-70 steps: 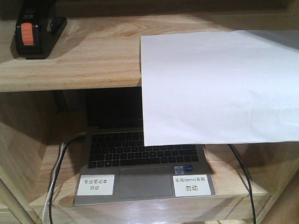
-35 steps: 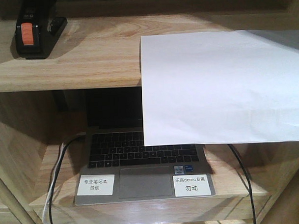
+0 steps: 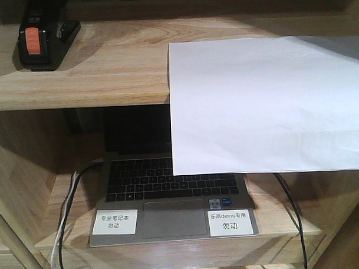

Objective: Grab stapler and paper to desk for stapling

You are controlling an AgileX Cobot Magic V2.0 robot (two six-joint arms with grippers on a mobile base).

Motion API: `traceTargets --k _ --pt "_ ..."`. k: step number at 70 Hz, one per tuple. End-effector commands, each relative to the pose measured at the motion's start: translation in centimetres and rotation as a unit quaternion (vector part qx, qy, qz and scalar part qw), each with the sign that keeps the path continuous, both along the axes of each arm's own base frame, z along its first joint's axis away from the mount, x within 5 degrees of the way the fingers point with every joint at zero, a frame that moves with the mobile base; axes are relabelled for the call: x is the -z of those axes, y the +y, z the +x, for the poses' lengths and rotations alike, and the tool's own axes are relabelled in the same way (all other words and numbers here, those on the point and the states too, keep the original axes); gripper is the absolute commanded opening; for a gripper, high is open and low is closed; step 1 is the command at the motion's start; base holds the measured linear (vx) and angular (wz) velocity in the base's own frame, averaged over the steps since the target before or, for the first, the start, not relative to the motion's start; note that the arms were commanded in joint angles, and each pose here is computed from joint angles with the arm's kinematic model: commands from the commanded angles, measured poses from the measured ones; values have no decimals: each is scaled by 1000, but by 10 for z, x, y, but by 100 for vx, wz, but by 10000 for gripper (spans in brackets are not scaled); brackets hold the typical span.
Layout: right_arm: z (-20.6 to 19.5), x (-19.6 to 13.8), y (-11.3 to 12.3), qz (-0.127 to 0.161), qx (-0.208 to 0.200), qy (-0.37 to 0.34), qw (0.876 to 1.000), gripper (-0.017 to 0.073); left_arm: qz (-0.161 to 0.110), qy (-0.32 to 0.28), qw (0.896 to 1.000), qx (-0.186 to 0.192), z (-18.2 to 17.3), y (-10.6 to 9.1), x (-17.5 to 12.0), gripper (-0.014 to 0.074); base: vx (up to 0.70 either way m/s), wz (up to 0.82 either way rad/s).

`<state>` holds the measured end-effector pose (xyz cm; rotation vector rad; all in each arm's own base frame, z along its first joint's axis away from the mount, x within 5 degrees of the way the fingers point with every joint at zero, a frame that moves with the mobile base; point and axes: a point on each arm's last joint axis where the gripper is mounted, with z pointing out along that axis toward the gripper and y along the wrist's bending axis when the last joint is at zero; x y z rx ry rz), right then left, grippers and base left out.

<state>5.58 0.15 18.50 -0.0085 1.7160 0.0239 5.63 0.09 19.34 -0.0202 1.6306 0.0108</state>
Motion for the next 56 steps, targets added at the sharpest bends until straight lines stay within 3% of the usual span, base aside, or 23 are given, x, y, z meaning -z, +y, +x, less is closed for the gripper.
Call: traceTargets --k 1,16,26,37,47,56 --pt "0 -7 -1 -8 3 -43 999 -10 -5 -40 999 1 0 0 -4 -6 0 0" --pt "0 -10 -1 -8 4 -61 998 -10 -4 -67 998 0 -1 0 -9 -6 0 0" --pt "0 -20 -1 -7 6 -116 993 -10 -3 -127 992 -3 -2 1 -20 -6 0 0" --pt "-3 -36 -1 -12 8 -200 980 -10 -10 -244 970 -5 -9 1 -43 -6 0 0" --pt "-10 -62 -1 -11 11 -281 960 -10 -54 -303 951 -4 -19 3 -74 -6 0 0" --pt "-22 -98 -2 -9 11 -335 942 -10 -72 -352 933 -1 -34 4 -110 -6 0 0"
